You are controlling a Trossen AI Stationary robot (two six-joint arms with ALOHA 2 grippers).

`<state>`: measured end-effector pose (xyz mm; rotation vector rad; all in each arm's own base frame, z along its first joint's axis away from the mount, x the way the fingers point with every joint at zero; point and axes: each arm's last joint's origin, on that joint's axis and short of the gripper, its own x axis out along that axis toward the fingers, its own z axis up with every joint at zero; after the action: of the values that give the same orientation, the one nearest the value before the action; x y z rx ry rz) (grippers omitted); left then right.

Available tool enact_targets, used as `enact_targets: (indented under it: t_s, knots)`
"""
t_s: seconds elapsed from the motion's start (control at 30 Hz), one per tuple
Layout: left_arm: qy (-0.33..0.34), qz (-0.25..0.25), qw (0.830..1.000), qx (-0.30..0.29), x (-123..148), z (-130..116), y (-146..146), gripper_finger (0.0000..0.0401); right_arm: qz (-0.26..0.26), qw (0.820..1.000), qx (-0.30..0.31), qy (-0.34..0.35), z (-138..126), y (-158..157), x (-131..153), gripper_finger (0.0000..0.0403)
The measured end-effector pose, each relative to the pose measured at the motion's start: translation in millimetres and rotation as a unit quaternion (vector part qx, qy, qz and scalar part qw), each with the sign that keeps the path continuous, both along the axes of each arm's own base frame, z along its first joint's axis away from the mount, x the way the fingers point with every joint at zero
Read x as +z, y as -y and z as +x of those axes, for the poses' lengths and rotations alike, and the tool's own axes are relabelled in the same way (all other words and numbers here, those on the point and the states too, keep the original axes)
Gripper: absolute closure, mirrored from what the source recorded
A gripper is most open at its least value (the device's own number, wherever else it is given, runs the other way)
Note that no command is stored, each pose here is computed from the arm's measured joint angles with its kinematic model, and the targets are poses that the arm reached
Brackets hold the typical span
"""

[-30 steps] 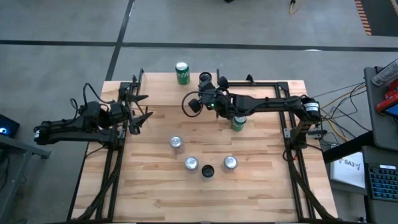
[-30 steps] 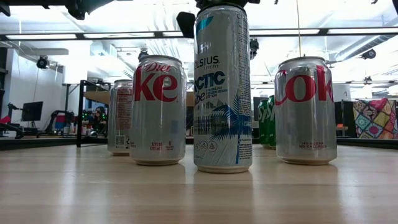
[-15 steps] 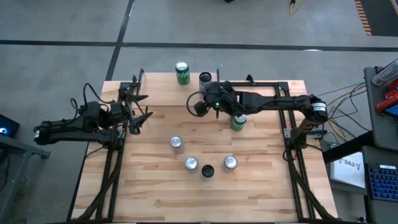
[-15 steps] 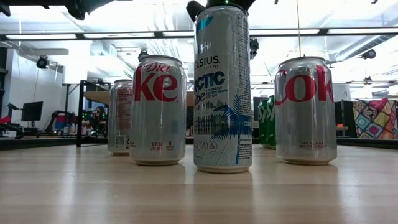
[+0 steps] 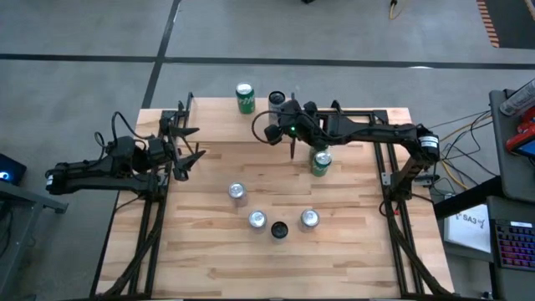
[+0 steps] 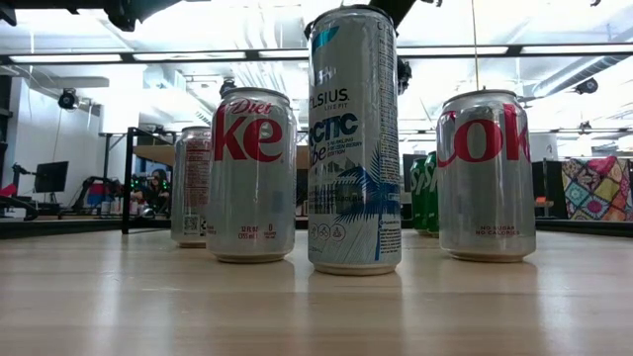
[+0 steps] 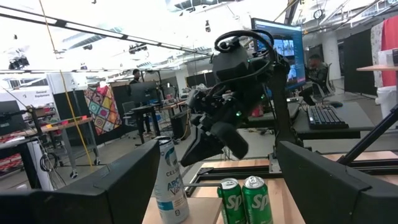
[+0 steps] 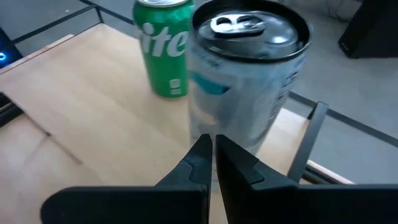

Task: Place canned beverage on shelf
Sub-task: Put the top white-blue soda can on the shelf

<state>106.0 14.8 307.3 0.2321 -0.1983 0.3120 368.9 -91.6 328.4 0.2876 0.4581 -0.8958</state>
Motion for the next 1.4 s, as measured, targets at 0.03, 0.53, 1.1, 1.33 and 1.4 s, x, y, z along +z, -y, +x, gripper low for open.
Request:
enact_targets:
  t_s: [0.03,0.53,1.1,1.33,1.4]
  knots:
    - [0.0,0.002,1.0,0.0,0,0,0,0.0091,0.002,1.0,0.002,0.002,1,-2,0,0.039]
    - [-0.001,0.002,1.0,0.001,0,0,0,0.0091,-0.012,1.0,-0.015,-0.001,2,4,-2,0.039]
    - [-0.021,0.001,1.0,-0.009,-4,8,0,0.0091,0.004,0.996,0.085,-0.007,1,-27,10,0.039]
    - [-0.044,-0.007,0.997,-0.056,-13,44,0,0.0091,-0.017,0.989,0.139,-0.042,-22,-35,31,0.039]
    - [-0.044,-0.006,0.998,-0.046,-15,56,-2,0.0091,-0.023,0.986,0.153,-0.057,-28,-38,34,0.039]
